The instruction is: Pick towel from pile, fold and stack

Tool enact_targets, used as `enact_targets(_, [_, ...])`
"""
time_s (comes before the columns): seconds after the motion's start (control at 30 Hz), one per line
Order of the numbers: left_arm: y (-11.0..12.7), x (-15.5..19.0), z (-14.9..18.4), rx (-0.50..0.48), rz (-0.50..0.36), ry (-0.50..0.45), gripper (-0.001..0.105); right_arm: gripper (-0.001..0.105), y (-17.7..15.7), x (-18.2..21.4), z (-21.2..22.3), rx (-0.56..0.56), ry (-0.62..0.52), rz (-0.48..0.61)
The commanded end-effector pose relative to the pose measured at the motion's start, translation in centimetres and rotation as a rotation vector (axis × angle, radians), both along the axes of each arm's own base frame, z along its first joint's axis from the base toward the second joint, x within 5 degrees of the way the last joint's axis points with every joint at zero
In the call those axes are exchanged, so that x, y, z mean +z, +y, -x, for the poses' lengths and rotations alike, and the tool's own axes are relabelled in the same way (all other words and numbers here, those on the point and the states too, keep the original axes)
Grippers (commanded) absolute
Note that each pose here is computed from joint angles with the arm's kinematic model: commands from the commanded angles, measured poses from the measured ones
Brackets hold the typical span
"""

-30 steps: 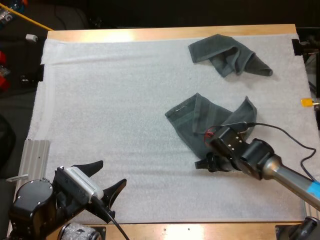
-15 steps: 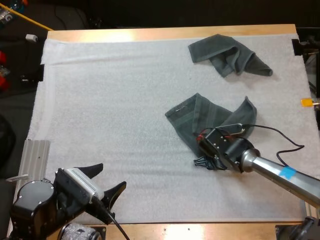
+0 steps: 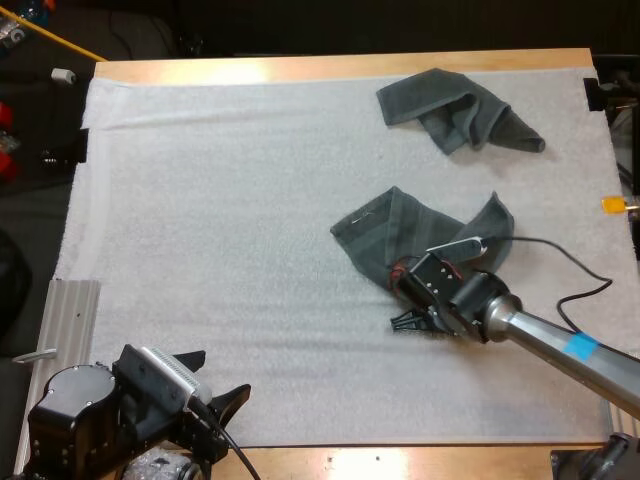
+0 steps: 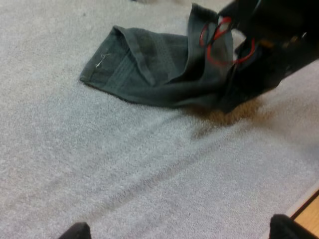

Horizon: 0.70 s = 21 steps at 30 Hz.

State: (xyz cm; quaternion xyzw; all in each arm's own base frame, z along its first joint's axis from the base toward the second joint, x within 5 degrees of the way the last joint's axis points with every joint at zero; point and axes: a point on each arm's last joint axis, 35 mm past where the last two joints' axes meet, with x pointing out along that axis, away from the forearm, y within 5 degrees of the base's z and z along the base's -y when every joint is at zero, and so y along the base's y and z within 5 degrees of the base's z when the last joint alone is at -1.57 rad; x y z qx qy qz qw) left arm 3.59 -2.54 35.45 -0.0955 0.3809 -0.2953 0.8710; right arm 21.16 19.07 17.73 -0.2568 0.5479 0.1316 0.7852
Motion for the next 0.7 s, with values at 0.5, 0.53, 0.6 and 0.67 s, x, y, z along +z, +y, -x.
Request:
enact_targets(0.5, [-0.1, 0.5, -0.2, -0.011, 0.015, -0.045, 0.068, 0.0, 2.3, 1.9, -1.5, 0.14, 0.069, -0.143])
enact_targets(0.53, [-0.1, 0.5, -0.2, -0.011, 0.015, -0.045, 0.068, 0.0, 2.4, 1.2, -1.5, 0.142, 0.104, -0.138])
enact_targets(0.6, [-0.1, 0.5, -0.2, -0.011, 0.015, -0.045, 0.068, 0.0, 2.5, -0.4, -1.5, 0.133, 0.163, -0.107])
enact_targets(0.67, [-0.1, 0.5, -0.2, -0.011, 0.015, -0.045, 0.068, 0.0, 2.5, -1.4, -1.6, 0.113, 0.189, -0.087])
